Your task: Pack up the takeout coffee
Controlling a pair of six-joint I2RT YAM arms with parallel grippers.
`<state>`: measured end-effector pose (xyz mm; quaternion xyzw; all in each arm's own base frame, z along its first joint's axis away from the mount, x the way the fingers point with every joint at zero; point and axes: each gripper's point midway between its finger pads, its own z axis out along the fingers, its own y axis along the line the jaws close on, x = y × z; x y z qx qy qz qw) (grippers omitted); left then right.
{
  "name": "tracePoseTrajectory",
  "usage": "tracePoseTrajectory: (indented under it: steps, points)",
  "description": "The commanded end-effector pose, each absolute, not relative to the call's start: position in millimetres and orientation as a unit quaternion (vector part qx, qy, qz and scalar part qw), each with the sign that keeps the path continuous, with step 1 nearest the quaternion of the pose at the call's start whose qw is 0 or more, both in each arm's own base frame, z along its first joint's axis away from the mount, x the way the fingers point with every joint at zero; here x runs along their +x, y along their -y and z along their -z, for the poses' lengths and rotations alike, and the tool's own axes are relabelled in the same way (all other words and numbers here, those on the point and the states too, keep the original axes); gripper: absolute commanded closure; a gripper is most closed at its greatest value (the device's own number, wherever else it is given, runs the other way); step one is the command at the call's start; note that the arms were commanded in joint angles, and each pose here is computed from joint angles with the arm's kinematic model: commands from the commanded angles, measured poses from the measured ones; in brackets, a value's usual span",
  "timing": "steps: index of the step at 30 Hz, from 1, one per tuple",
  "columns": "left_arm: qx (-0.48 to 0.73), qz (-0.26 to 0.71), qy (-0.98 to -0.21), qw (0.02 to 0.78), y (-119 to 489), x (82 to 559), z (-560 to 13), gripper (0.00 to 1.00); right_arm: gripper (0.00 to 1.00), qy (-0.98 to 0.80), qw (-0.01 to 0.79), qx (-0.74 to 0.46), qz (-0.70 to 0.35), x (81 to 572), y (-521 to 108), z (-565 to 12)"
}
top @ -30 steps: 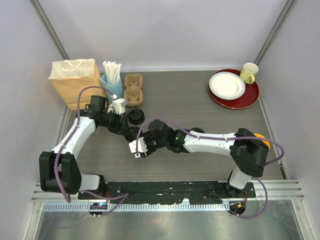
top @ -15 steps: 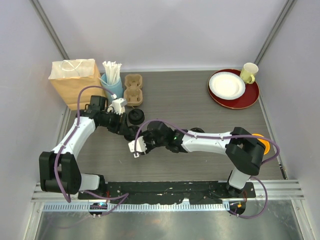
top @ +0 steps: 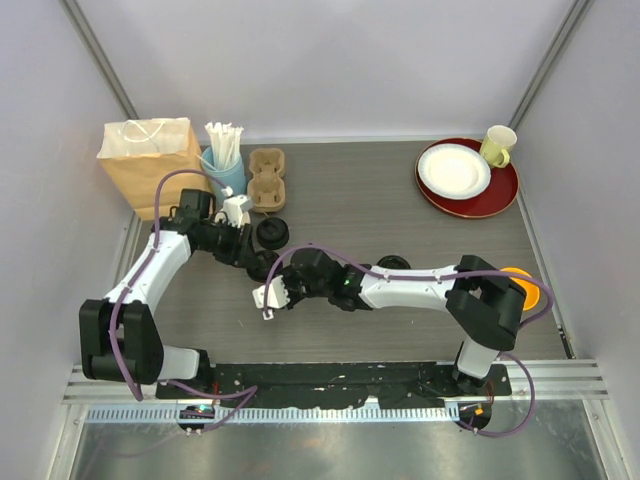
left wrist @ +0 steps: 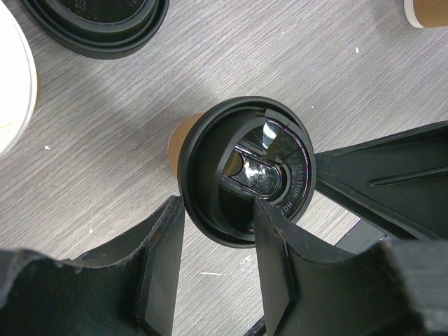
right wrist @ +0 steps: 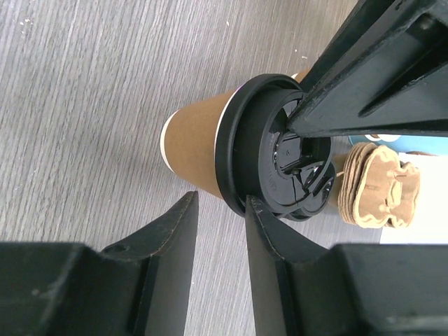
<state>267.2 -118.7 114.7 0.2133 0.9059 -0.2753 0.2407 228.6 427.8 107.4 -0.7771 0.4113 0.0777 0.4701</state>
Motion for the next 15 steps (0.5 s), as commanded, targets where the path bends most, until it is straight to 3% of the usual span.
tracePoseTrajectory:
  steps: [1, 5, 10, 15]
  points:
    - [0.229, 0.282, -0.903, 0.230, 122, 266, -115, 0.54, 0.64, -0.432, 0.405, -0.803, -0.071, 217, -409, -58]
    - [0.229, 0.284, -0.903, 0.228, 123, 267, -115, 0.56, 0.63, -0.437, 0.413, -0.796, -0.076, 216, -411, -63]
    - [0.238, 0.284, -0.898, 0.239, 123, 268, -121, 0.56, 0.56, -0.413, 0.472, -0.766, -0.139, 199, -427, -124]
    - [0.242, 0.286, -0.894, 0.246, 124, 267, -124, 0.56, 0.50, -0.396, 0.473, -0.758, -0.212, 175, -436, -156]
